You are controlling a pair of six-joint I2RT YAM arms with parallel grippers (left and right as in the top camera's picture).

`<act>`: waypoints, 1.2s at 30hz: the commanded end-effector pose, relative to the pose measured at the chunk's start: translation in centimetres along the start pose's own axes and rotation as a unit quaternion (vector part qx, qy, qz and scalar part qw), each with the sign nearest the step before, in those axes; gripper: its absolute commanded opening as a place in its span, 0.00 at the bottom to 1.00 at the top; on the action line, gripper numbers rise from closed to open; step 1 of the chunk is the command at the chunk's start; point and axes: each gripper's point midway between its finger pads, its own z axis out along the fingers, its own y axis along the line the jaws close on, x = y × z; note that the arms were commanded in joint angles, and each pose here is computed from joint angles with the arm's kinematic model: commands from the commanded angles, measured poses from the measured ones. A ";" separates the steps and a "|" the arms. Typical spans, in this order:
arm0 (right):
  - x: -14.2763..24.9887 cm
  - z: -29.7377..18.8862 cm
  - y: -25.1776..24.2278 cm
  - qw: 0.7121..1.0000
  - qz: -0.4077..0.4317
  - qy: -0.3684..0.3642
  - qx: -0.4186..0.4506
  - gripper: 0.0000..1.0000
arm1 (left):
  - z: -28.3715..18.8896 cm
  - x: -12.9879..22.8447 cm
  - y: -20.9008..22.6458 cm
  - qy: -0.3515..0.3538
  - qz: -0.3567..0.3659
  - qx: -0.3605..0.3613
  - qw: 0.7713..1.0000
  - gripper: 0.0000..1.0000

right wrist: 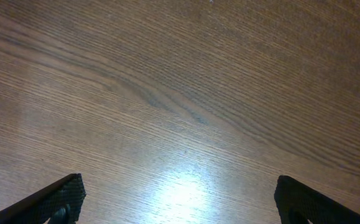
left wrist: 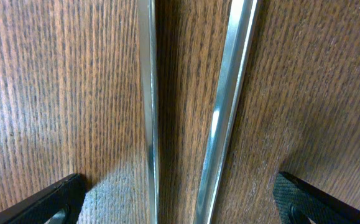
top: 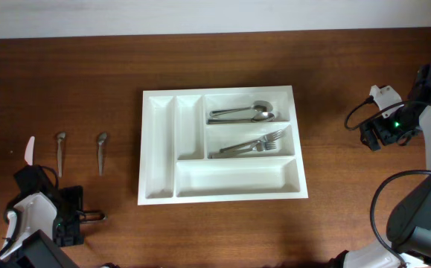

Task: Pack container
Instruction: 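Lower the left gripper and close it on the tongs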

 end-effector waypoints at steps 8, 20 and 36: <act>-0.1 0.2 0.4 1.000 -0.005 -0.004 -0.010 0.99 | 0.8 0.9 0.2 0.029 -0.007 -0.006 1.000 1.00; -0.1 0.2 0.4 1.000 -0.005 -0.004 -0.010 0.99 | 0.8 0.1 0.1 0.007 -0.007 -0.007 1.000 0.65; -0.1 0.2 0.4 1.000 -0.005 -0.004 -0.010 0.99 | 0.8 -0.4 0.3 -0.005 -0.007 -0.014 1.000 0.24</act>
